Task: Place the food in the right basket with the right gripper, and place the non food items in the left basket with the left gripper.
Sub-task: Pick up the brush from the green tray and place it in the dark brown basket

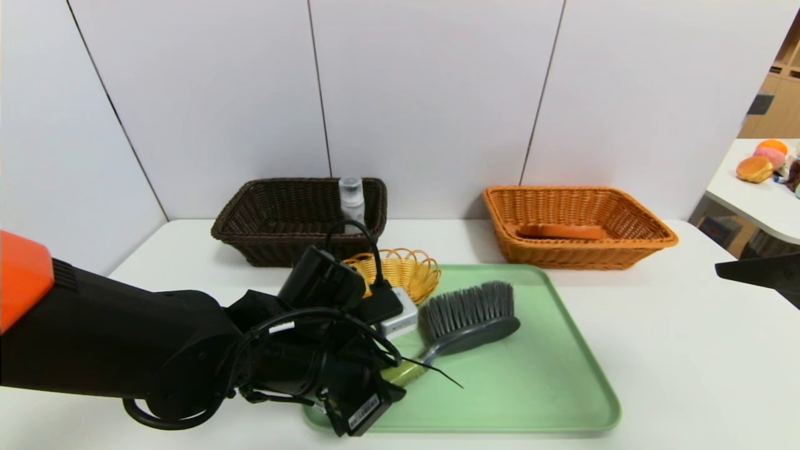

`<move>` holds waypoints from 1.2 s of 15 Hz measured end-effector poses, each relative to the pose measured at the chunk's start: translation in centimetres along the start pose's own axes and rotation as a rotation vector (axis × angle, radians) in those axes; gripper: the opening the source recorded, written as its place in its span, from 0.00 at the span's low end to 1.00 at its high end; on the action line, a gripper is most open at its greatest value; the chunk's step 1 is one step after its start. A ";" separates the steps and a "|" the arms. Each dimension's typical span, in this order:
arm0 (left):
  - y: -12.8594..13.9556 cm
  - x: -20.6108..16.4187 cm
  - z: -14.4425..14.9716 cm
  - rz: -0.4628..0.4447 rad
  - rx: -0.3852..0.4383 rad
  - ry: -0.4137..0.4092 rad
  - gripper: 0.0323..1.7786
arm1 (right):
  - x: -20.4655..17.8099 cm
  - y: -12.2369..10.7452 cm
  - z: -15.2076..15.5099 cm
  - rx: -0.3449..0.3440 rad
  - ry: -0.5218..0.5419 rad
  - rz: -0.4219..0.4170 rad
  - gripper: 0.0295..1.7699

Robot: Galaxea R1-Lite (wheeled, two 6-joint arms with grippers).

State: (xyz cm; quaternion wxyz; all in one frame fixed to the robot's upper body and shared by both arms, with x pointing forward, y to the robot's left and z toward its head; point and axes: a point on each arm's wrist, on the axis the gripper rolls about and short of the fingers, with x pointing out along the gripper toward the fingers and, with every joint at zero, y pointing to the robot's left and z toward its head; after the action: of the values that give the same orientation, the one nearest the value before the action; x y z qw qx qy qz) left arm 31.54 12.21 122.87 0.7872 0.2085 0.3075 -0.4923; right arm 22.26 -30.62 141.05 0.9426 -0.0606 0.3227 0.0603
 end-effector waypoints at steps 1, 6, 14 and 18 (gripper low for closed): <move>-0.2 -0.2 0.2 -0.003 0.004 -0.010 0.27 | 0.0 0.0 0.0 0.002 0.000 0.000 0.96; -2.4 -2.1 2.0 -0.037 0.031 -0.094 0.27 | 0.0 0.0 -0.3 0.004 0.010 -0.002 0.96; -2.9 -3.1 2.6 -0.042 0.037 -0.128 0.27 | 0.0 0.0 -0.4 0.004 0.008 -0.003 0.96; -3.0 -3.7 3.0 -0.036 0.030 -0.153 0.27 | 0.0 0.0 -0.5 0.005 0.009 -0.004 0.96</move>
State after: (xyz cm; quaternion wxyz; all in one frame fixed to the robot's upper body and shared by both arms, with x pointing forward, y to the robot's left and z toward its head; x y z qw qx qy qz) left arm 28.48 11.41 127.51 0.7962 0.1763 0.2427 -0.5254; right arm 21.98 -30.70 140.70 0.9414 -0.0591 0.3271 0.0574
